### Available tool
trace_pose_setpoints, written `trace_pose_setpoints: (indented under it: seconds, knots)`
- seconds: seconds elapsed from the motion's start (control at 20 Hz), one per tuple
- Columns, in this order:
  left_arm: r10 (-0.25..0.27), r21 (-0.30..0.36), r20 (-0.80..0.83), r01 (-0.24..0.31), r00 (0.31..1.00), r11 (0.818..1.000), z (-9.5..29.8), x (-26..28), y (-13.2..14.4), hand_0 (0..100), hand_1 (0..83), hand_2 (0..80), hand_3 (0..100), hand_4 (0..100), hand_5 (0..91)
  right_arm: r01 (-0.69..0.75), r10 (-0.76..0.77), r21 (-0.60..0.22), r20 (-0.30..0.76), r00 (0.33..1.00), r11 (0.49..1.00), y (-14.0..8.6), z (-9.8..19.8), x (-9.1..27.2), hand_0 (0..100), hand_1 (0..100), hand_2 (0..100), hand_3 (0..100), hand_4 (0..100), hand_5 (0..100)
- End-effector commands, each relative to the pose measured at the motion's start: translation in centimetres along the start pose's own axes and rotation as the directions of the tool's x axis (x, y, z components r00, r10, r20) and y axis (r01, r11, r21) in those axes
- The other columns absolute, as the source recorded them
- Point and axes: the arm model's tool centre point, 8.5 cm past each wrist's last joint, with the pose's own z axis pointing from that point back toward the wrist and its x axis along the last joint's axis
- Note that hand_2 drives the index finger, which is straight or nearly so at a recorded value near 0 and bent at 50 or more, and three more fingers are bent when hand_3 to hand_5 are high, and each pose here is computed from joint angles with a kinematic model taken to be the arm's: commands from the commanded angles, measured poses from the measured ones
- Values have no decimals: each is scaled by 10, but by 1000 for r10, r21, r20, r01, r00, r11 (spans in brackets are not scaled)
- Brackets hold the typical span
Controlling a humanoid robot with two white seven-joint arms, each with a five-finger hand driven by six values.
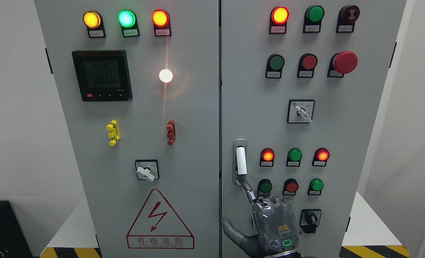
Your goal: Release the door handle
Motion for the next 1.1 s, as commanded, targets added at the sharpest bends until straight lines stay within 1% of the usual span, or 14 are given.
trace_pose_setpoints:
  seconds: [0.0,0.1,0.2,0.25,0.35,0.4,0.45,0.5,0.55,0.65,0.7,0.8,1.0,1.05]
  knots:
    - [-2,3,-2,2,1000,1000,0,8,1,120,556,0,0,0,0,9,-9,-31,17,1000,999,-11,0,3,214,311,361,1000,1000,1000]
    - [-2,3,-2,2,1000,1000,0,8,1,120,556,0,0,0,0,15,-13,-39,44,999,999,-15,1,5,253,323,389,1000,1000,1000]
    - [-2,3,-3,2,1000,1000,0,7,1,120,556,0,0,0,0,17,-15,-41,45,999,999,-17,3,3,302,330,425,1000,1000,1000]
    - [-2,3,-2,2,1000,1000,0,8,1,120,556,0,0,0,0,18,-17,-36,42,999,999,-16,6,3,309,332,439,1000,1000,1000]
    - [-4,3,-2,4,1000,1000,0,8,1,120,556,0,0,0,0,21,-19,-39,39,999,999,-19,10,4,337,327,531,1000,992,1000]
    - [-2,3,-2,2,1000,1000,0,8,1,120,556,0,0,0,0,19,-17,-42,34,999,999,-21,12,3,338,326,537,1000,987,1000]
    - [-2,3,-3,2,1000,1000,0,7,1,120,556,0,0,0,0,17,-15,-48,30,999,999,-23,13,1,339,319,596,1000,974,1000]
    - [-2,3,-2,2,1000,1000,0,8,1,120,556,0,0,0,0,16,-15,-49,25,1000,999,-25,14,0,322,304,632,1000,964,1000]
    - [-4,3,-2,4,1000,1000,0,8,1,120,556,0,0,0,0,15,-14,-54,23,1000,998,-26,14,0,312,300,639,1000,959,1000]
    - [-2,3,-2,2,1000,1000,0,8,1,120,556,0,0,0,0,13,-12,-62,22,1000,998,-30,15,1,248,285,689,1000,937,988]
    - [-3,3,-3,3,1000,1000,0,7,1,120,556,0,0,0,0,11,-10,-65,22,1000,998,-31,15,0,240,284,695,1000,934,985]
    - [-4,3,-2,4,1000,1000,0,8,1,120,556,0,0,0,0,6,-4,-64,22,1000,998,-33,14,0,197,272,741,1000,884,926]
    - [-2,3,-3,2,1000,1000,0,7,1,120,556,0,0,0,0,4,-3,-53,20,1000,999,-32,14,1,167,271,785,996,856,870]
    - [-4,3,-2,4,1000,1000,0,8,1,120,556,0,0,0,0,4,-3,-55,20,1000,998,-33,14,1,159,275,799,969,843,865]
